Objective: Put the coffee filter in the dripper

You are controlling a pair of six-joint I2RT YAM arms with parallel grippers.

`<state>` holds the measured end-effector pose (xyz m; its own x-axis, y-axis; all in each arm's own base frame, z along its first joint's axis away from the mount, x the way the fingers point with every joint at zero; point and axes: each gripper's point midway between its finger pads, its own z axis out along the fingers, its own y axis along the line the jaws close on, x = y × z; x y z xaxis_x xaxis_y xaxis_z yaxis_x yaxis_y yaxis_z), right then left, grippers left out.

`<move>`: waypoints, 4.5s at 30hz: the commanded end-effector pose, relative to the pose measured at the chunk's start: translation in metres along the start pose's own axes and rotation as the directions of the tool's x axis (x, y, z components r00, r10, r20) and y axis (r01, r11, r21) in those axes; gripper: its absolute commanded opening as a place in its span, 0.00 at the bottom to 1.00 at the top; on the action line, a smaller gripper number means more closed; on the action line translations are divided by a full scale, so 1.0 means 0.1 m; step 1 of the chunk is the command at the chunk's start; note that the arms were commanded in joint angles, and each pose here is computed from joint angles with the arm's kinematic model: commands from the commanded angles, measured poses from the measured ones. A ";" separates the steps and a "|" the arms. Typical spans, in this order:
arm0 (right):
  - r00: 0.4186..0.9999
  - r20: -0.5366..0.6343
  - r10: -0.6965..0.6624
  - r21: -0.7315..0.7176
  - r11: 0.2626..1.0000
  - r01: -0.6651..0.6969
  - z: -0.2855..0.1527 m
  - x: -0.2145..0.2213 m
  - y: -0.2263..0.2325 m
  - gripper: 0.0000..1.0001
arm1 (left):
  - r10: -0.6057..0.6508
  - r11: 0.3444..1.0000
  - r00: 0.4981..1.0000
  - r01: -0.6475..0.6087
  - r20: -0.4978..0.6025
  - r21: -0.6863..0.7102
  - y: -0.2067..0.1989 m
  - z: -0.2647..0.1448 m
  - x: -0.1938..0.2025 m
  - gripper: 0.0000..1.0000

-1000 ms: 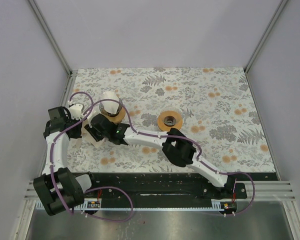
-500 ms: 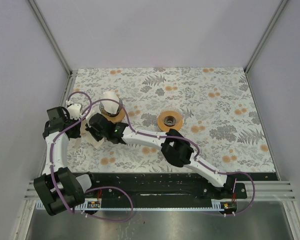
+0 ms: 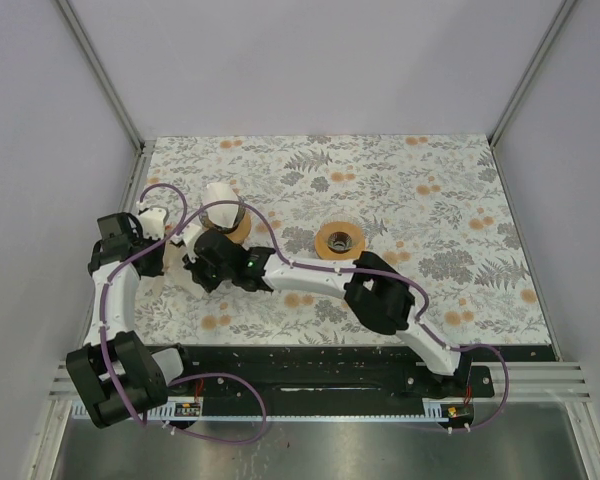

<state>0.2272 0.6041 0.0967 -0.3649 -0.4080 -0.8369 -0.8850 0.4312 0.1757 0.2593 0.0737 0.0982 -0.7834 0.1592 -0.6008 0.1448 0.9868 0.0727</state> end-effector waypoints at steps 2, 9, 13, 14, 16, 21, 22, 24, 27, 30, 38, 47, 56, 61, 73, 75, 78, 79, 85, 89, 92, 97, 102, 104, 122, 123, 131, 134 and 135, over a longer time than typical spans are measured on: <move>0.976 0.216 0.005 -0.094 0.995 0.016 -0.53 -0.84 0.30 0.00 | 0.005 1.000 1.000 -0.005 0.006 -0.003 0.02 -0.02 -0.06 0.00; 0.972 0.234 -0.001 -0.115 0.993 0.029 -0.62 -0.87 0.34 0.00 | 0.011 1.000 1.000 -0.011 -0.001 -0.019 0.05 -0.03 -0.05 0.00; 0.970 0.240 -0.029 -0.114 0.992 0.057 -0.86 -0.88 0.35 0.00 | 0.010 0.999 1.000 -0.011 -0.006 -0.038 0.11 -0.04 -0.11 0.00; 0.970 0.240 -0.036 -0.116 0.991 0.066 -0.93 -0.88 0.35 0.00 | 0.008 0.999 1.000 -0.009 -0.008 -0.051 0.14 -0.05 -0.12 0.00; 0.970 0.237 -0.052 -0.118 0.990 0.081 -1.05 -0.86 0.36 0.00 | 0.009 0.998 1.000 -0.010 -0.016 -0.065 0.19 -0.05 -0.14 0.00; 0.979 0.199 -0.054 -0.112 0.991 0.077 -1.33 -0.74 0.34 0.00 | 0.014 0.995 0.997 -0.021 -0.071 -0.102 0.32 -0.05 -0.18 0.04; 0.979 0.200 -0.048 -0.117 0.990 0.073 -1.38 -0.74 0.35 0.00 | 0.012 0.994 0.996 -0.022 -0.092 -0.112 0.35 -0.06 -0.17 0.05; 0.980 0.194 -0.038 -0.131 0.989 0.064 -1.47 -0.71 0.37 0.00 | 0.013 0.993 0.993 -0.026 -0.114 -0.115 0.39 -0.07 -0.22 0.08; 0.982 0.190 -0.021 -0.148 0.988 0.050 -1.61 -0.69 0.40 0.00 | 0.029 0.994 0.992 -0.042 -0.123 -0.104 0.37 -0.07 -0.31 0.17; 0.981 0.191 -0.018 -0.139 0.989 0.045 -1.75 -0.70 0.39 0.00 | 0.050 0.996 0.992 -0.060 -0.120 -0.073 0.27 -0.04 -0.38 0.34; 0.984 0.169 -0.063 -0.088 0.993 0.079 -2.10 -0.60 0.29 0.00 | 0.029 0.998 0.999 -0.028 -0.015 0.059 0.02 -0.27 -0.70 0.58; 0.962 0.101 -0.253 -0.089 0.961 0.262 -2.39 -0.40 0.23 0.00 | 0.064 0.971 0.992 -0.087 0.111 0.221 -0.32 -0.67 -0.99 0.74; 0.874 0.146 -0.464 -0.134 0.866 0.482 -2.70 -0.32 0.27 0.00 | 0.088 0.832 0.946 -0.242 0.311 0.499 -1.08 -1.50 -1.22 0.84; 0.816 0.107 -0.568 -0.137 0.805 0.578 -2.73 -0.22 0.20 0.00 | 0.092 0.762 0.948 -0.265 0.306 0.591 -1.46 -1.87 -1.35 0.86; 0.778 0.016 -0.627 -0.094 0.774 0.626 -2.69 -0.15 0.14 0.00 | 0.226 0.733 0.951 -0.308 0.210 0.607 -2.06 -1.88 -1.44 0.86; 0.775 0.019 -0.632 -0.097 0.770 0.631 -2.70 -0.14 0.16 0.00 | 0.264 0.723 0.945 -0.326 0.192 0.610 -2.13 -1.81 -1.40 0.84; 0.769 0.026 -0.639 -0.101 0.764 0.638 -2.71 -0.15 0.19 0.00 | 0.327 0.690 0.927 -0.367 0.184 0.624 -2.27 -1.76 -1.34 0.80; 0.768 0.029 -0.640 -0.101 0.762 0.640 -2.71 -0.16 0.20 0.00 | 0.353 0.675 0.918 -0.384 0.182 0.630 -2.32 -1.75 -1.29 0.79; 0.759 0.029 -0.651 -0.083 0.755 0.651 -2.72 -0.19 0.18 0.00 | 0.494 0.591 0.856 -0.459 0.153 0.664 -2.52 -1.68 -0.98 0.77; 0.759 0.026 -0.651 -0.090 0.755 0.650 -2.69 -0.18 0.19 0.00 | 0.520 0.608 0.850 -0.436 0.083 0.664 -2.51 -1.52 -0.89 0.71; 0.758 0.022 -0.652 -0.079 0.754 0.652 -2.70 -0.18 0.17 0.00 | 0.537 0.591 0.842 -0.424 0.058 0.687 -2.55 -1.48 -0.81 0.71; 0.756 0.030 -0.654 -0.069 0.753 0.654 -2.71 -0.19 0.16 0.00 | 0.582 0.580 0.812 -0.444 0.033 0.683 -2.54 -1.40 -0.70 0.71; 0.753 0.025 -0.658 -0.054 0.751 0.658 -2.71 -0.19 0.13 0.00 | 0.616 0.523 0.787 -0.431 0.023 0.735 -2.63 -1.42 -0.56 0.64; 0.752 0.017 -0.659 -0.031 0.751 0.660 -2.72 -0.21 0.09 0.00 | 0.626 0.472 0.779 -0.408 0.029 0.782 -2.68 -1.53 -0.50 0.64; 0.769 0.039 -0.637 0.214 0.757 0.617 -2.88 -0.43 -0.23 0.41 | 0.587 0.538 0.803 -0.483 0.104 0.691 -2.65 -1.59 -0.94 0.00; 0.783 0.051 -0.620 0.235 0.769 0.594 -2.93 -0.47 -0.24 0.59 | 0.575 0.574 0.809 -0.505 0.122 0.645 -2.62 -1.55 -1.06 0.00; 0.863 0.293 -0.410 0.344 0.888 0.305 -3.48 -0.93 -0.40 1.00 | 0.401 0.771 0.830 -0.535 0.388 0.347 -2.49 -1.73 -2.19 0.00; 0.881 0.415 -0.227 0.327 0.941 0.088 -3.74 -1.10 -0.66 0.99 | 0.333 0.814 0.817 -0.501 0.472 0.294 -2.50 -1.74 -2.47 0.00; 0.876 0.457 -0.153 0.319 0.948 -0.001 -3.82 -1.14 -0.78 0.99 | 0.311 0.828 0.814 -0.485 0.490 0.280 -2.51 -1.73 -2.55 0.00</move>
<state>0.1990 0.3391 0.3198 0.1120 -0.3826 -0.9171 -0.8171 0.4897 -0.3041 0.2787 -0.2050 0.3291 -0.3747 0.5618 -0.7375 0.7897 0.6101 0.0636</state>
